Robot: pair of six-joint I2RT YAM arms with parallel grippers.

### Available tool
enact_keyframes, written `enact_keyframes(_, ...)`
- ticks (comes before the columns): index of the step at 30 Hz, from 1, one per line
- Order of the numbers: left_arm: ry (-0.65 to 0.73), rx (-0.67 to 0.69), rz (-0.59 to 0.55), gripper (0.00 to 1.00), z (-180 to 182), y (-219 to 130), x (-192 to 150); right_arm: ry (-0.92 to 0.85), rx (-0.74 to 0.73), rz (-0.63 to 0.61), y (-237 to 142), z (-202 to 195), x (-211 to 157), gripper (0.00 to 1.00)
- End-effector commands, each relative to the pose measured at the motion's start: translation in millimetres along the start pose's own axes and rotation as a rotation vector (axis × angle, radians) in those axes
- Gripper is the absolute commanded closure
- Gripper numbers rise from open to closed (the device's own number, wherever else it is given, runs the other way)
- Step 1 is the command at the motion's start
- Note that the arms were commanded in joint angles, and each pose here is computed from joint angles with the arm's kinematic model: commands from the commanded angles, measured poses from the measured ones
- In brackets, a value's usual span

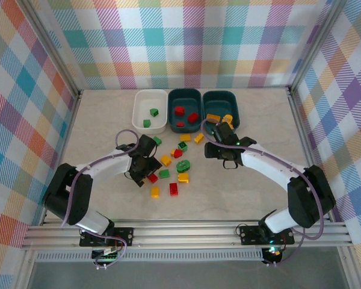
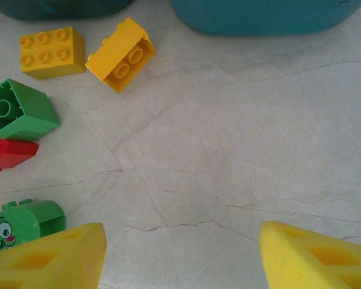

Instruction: Sort the legos into containers by color

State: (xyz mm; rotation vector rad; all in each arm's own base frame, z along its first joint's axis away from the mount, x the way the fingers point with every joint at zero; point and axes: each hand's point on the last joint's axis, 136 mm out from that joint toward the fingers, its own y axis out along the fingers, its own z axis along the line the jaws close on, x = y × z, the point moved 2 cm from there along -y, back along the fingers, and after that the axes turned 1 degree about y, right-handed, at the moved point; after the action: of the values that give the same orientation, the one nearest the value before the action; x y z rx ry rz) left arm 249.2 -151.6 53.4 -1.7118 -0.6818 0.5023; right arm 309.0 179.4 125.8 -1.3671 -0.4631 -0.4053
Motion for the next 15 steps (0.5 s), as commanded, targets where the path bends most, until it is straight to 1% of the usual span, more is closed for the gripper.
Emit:
enact_keyframes(1, -0.031, 0.066, -0.006, 0.27, 9.1, 7.3, -1.7, 0.001, -0.014, -0.034, -5.8, -4.1, 2.9, 0.32)
enact_keyframes(4, -0.024, 0.047, -0.019, 0.28, 3.7, 12.2, 1.4, -0.008, -0.022, -0.039, -8.5, -6.8, 1.9, 0.32)
enact_keyframes(7, -0.007, 0.046, -0.005, 0.32, -5.0, 18.5, 2.3, -0.015, -0.029, -0.043, -10.2, -9.0, 0.9, 0.32)
enact_keyframes(8, 0.0, 0.05, 0.002, 0.35, -7.7, 21.0, 2.3, -0.016, -0.031, -0.043, -10.6, -9.7, 0.6, 0.32)
enact_keyframes(10, 0.003, 0.081, -0.006, 0.45, -6.9, 22.4, 4.8, -0.015, -0.034, -0.041, -11.1, -11.2, -1.5, 0.32)
enact_keyframes(12, 0.01, 0.083, -0.019, 0.55, -8.0, 22.1, 7.2, -0.012, -0.038, -0.045, -12.7, -13.7, -3.1, 0.32)
enact_keyframes(15, 0.026, 0.073, -0.052, 0.65, -11.7, 13.2, 12.5, -0.01, -0.04, -0.048, -15.6, -16.2, -5.4, 0.32)
